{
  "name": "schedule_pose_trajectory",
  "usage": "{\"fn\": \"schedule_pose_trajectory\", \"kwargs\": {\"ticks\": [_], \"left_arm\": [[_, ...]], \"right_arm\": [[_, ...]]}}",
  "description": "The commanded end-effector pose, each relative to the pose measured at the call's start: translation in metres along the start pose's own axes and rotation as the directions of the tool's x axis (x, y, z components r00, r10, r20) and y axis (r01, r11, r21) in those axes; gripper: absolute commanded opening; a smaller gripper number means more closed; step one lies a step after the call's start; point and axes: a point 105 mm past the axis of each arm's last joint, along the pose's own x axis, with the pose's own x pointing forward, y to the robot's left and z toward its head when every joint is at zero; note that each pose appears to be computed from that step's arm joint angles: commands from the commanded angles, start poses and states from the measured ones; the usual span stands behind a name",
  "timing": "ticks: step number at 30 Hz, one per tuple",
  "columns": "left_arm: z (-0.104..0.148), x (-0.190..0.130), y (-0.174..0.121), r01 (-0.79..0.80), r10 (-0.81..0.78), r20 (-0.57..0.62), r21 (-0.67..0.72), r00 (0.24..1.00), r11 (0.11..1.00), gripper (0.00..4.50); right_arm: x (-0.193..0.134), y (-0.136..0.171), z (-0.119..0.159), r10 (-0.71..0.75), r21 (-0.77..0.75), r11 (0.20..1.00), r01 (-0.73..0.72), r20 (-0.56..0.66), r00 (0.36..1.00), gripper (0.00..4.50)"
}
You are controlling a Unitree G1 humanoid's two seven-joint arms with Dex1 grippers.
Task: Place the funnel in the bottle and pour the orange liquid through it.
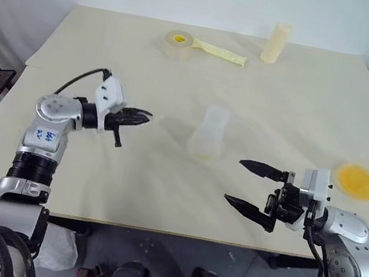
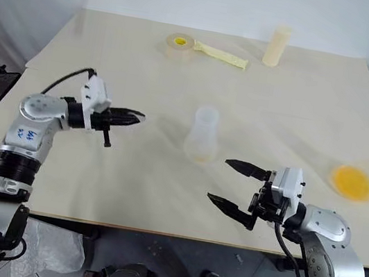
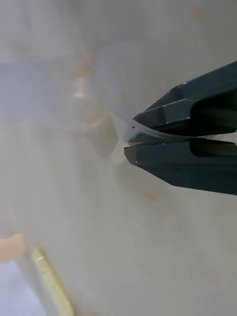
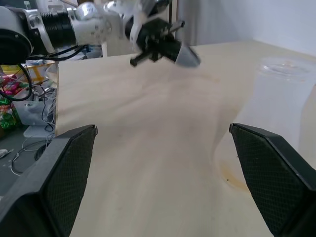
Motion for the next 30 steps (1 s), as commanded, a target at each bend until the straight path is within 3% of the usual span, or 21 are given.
{"fn": "schedule_pose_trajectory", "kwargs": {"ticks": [1, 5, 9, 14, 21, 26, 30], "left_arm": [[0.057, -0.004, 0.014, -0.005, 0.006, 0.115, -0.015, 0.993, 1.0, 0.04], [0.086, 0.01, 0.025, 0.005, 0.019, 0.146, -0.166, 0.989, 0.986, 0.04], [0.095, 0.028, 0.018, 0.095, -0.08, 0.055, -0.372, 0.995, 0.923, 0.04], [0.114, 0.047, 0.013, 0.151, -0.141, 0.06, -0.509, 0.988, 0.847, 0.04], [0.122, 0.061, 0.006, 0.173, -0.208, 0.016, -0.616, 0.978, 0.768, 0.04], [0.118, 0.064, -0.011, 0.218, -0.367, -0.092, -0.663, 0.926, 0.716, 0.04], [0.123, 0.065, -0.013, 0.252, -0.409, -0.072, -0.687, 0.91, 0.681, 0.04]], "right_arm": [[-0.006, -0.009, 0.017, -0.026, -0.058, 0.998, 0.028, 0.04, 0.999, 4.5], [-0.006, -0.015, 0.024, -0.023, -0.075, 0.997, 0.027, 0.046, 0.999, 4.5], [-0.004, -0.019, 0.029, -0.024, -0.093, 0.995, 0.029, 0.047, 0.999, 4.5], [-0.001, -0.016, 0.032, -0.027, -0.099, 0.995, 0.032, 0.053, 0.998, 4.5], [0.0, -0.013, 0.036, -0.036, -0.103, 0.994, 0.041, 0.05, 0.998, 4.5], [-0.001, -0.013, 0.037, -0.059, -0.105, 0.993, 0.062, 0.037, 0.998, 4.5], [-0.004, -0.019, 0.037, -0.111, -0.1, 0.988, 0.116, 0.054, 0.992, 4.5]]}}
